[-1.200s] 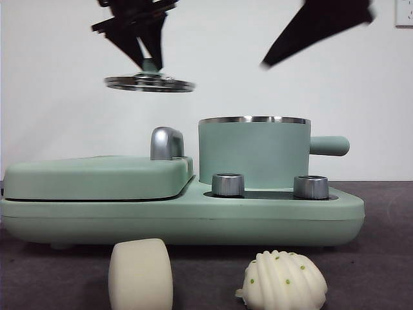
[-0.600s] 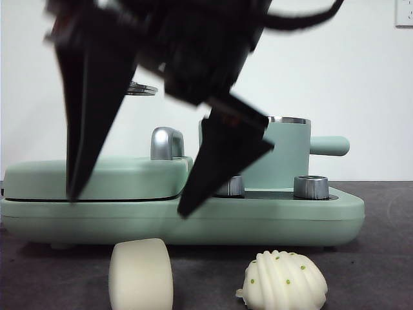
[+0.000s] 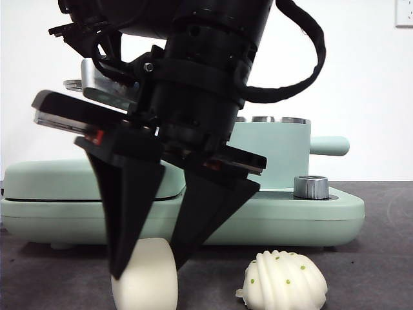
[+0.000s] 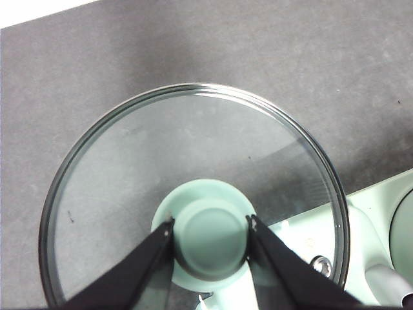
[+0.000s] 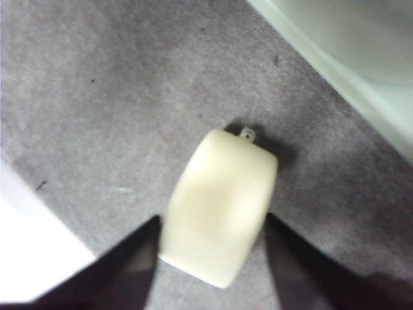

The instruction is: Put the buns in a small steamer

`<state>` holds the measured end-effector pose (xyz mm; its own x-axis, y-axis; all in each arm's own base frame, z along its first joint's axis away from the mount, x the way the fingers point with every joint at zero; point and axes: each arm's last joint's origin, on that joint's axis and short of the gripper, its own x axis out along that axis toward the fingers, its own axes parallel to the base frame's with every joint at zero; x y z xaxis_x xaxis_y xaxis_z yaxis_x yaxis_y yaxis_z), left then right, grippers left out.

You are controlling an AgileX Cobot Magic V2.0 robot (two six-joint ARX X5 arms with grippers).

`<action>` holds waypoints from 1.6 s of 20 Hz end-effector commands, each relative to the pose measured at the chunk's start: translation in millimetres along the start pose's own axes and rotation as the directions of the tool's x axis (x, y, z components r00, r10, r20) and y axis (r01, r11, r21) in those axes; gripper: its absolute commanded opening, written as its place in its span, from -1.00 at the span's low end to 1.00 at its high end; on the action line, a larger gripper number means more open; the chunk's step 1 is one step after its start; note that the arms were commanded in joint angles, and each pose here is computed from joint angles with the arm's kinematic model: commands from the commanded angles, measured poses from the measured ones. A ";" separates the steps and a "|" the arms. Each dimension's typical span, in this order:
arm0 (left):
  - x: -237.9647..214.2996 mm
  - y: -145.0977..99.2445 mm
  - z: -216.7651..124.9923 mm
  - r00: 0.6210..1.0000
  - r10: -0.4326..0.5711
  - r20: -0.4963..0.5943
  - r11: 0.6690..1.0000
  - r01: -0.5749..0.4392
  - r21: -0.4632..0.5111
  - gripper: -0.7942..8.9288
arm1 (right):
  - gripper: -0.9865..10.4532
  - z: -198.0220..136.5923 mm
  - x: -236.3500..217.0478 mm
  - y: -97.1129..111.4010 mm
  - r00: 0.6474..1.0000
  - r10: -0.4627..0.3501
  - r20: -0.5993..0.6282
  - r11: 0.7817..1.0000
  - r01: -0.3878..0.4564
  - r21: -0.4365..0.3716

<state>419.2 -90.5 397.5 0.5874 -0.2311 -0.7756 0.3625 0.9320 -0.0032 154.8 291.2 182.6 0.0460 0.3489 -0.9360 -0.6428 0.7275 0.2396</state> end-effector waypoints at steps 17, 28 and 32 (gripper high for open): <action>-11.1 -1.1 6.4 0.998 0.005 0.061 1.000 -0.005 -0.001 -0.60 | -0.60 97.9 -176.4 -62.6 0.969 -0.103 0.225 0.988 0.073 0.135; -11.1 -1.1 6.5 0.998 0.005 0.062 1.000 -0.005 -0.001 -0.60 | -0.60 134.1 -134.6 -142.9 0.967 -0.185 0.177 0.964 0.143 0.226; -11.1 -1.1 6.5 0.998 0.005 0.062 1.000 -0.005 -0.001 -0.60 | -0.60 139.4 -111.3 -152.7 0.975 -0.182 0.126 0.961 0.149 0.233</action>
<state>419.1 -90.5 397.5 0.5871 -0.2310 -0.7759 0.3622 0.9321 -0.0035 351.6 218.5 287.9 0.2564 0.2784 -0.9256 -0.4146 0.8967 0.1548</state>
